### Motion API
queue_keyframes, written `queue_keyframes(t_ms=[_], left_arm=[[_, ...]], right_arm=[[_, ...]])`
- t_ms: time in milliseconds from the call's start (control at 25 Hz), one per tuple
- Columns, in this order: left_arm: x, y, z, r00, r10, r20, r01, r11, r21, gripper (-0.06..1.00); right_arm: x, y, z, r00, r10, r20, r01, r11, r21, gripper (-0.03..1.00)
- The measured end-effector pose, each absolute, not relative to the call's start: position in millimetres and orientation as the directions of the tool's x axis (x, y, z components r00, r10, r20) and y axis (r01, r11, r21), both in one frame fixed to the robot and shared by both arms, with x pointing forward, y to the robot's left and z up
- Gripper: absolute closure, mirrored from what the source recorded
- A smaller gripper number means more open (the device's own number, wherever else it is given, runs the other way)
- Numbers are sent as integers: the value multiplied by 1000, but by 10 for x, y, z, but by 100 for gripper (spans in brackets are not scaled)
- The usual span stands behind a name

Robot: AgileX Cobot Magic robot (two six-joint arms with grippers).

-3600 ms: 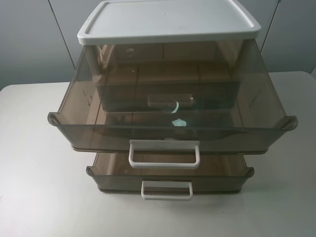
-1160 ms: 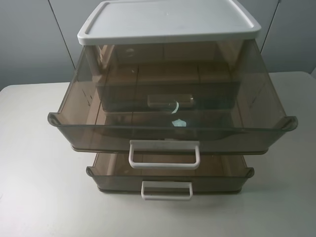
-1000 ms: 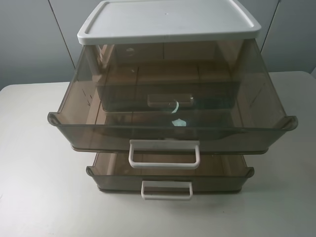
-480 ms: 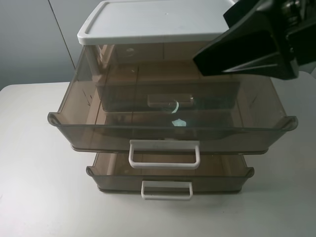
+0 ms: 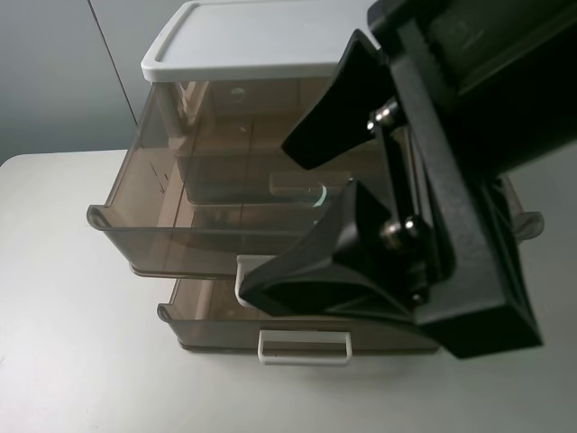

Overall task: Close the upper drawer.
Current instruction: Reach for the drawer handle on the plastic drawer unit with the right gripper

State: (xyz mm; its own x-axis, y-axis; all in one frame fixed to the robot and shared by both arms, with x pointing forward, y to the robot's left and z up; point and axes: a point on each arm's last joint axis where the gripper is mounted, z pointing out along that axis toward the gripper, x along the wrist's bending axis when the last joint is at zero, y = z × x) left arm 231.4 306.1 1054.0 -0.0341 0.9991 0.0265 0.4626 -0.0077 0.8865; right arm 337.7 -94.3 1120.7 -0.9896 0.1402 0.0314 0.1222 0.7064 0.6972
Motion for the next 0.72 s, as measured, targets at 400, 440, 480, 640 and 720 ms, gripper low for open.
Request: queue_keyframes(t_ms=[400, 440, 480, 640, 720], left_arm=[[2314, 3061, 10540, -34, 999, 26, 463, -8, 887, 20], [2314, 3061, 10540, -34, 999, 26, 463, -8, 887, 20], [2314, 3061, 10540, -34, 999, 26, 463, -8, 887, 20], [2314, 3061, 10540, -34, 999, 26, 463, -8, 887, 20], [2314, 3061, 10540, -34, 999, 26, 463, -8, 887, 20]], right_arm=[[3349, -731, 10931, -996, 65, 68, 93, 805, 586, 29], [3324, -721, 10927, -997, 52, 65, 80, 808, 583, 29], [3300, -715, 10924, -997, 39, 59, 66, 813, 579, 29], [3228, -709, 10876, -1000, -24, 15, -12, 850, 526, 29], [3209, -705, 10836, -999, -40, -17, -43, 874, 484, 29]])
